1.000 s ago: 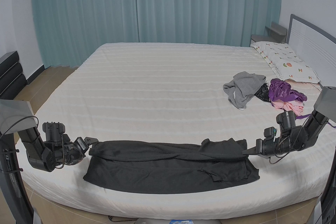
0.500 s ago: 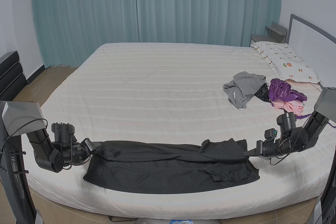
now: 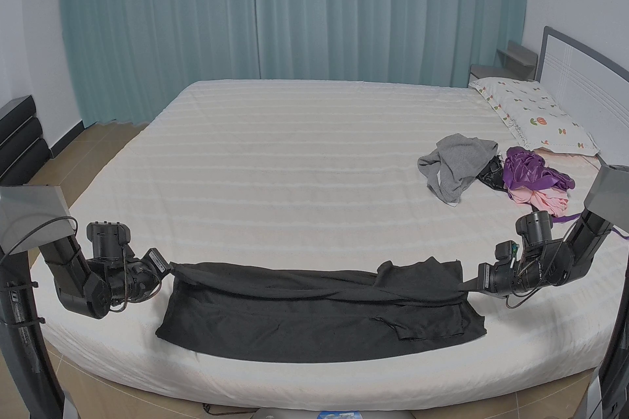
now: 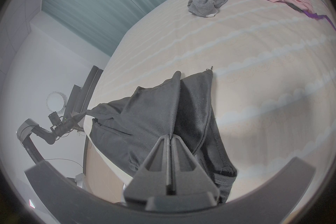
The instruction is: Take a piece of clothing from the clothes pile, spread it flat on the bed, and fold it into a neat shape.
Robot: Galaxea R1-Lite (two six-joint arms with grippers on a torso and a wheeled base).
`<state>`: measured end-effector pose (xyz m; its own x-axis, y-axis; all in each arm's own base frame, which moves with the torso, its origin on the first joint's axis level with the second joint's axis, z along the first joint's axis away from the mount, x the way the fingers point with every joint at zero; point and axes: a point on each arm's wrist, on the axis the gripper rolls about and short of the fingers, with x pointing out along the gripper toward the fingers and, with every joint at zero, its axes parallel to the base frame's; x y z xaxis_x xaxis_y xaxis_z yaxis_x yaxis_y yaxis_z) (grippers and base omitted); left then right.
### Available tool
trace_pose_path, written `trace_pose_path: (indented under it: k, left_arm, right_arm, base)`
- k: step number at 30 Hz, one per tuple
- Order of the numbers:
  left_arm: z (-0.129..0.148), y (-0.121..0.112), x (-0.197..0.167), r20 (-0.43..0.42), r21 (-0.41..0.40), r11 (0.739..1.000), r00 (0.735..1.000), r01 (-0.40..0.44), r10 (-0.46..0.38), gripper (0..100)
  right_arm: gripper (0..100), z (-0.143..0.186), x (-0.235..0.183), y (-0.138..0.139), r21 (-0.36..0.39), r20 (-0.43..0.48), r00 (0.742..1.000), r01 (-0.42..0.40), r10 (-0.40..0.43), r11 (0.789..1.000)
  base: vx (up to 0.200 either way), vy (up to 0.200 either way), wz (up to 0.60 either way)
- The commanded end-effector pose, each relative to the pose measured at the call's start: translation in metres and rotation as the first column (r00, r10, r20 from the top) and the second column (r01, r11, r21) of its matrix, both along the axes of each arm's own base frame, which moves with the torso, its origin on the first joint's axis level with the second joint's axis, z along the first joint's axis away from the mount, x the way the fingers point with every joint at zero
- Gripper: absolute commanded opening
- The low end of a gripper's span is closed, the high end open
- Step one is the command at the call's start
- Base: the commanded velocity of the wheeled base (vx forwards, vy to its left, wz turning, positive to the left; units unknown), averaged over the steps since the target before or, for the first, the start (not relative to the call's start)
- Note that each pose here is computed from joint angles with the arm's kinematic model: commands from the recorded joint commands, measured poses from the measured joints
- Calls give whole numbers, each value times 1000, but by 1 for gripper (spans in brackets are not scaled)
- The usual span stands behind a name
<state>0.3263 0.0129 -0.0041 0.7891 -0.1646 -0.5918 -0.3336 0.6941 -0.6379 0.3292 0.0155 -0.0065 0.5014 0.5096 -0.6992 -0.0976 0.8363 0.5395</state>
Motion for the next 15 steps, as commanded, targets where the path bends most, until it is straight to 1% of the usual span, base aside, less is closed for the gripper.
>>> trace_pose_path:
  k: [1,6,9,10,11,13,15]
  left_arm:
    - [16,4,-5,40,0,1000,999,-13,13,0]
    - [14,6,-7,27,0,1000,999,-19,19,0]
    - [13,6,-7,23,-1,1000,1000,-20,20,0]
    - [12,6,-8,17,-2,1000,1000,-20,20,0]
    - [12,5,-9,16,-2,1000,1000,-18,18,0]
    - [12,5,-9,14,-2,1000,1000,-18,18,0]
    - [11,5,-9,13,-2,1000,1000,-18,18,0]
  right_arm:
    - [0,-7,0,2,-6,-17,1000,6,-6,1000]
    - [0,-7,0,4,-18,-30,999,44,-45,999]
    - [0,-8,-1,5,-21,-40,998,51,-51,999]
    - [100,-5,-1,6,-14,-40,998,58,-58,998]
    - [100,-5,-1,6,-11,-42,997,61,-61,998]
    - [100,2,-2,9,15,-52,994,94,-93,995]
    - [100,11,-7,17,38,-66,990,129,-126,991]
  base:
    - [0,0,0]
    - [0,0,0]
    - [0,0,0]
    - [0,0,0]
    - [0,0,0]
    - [0,0,0]
    - [0,0,0]
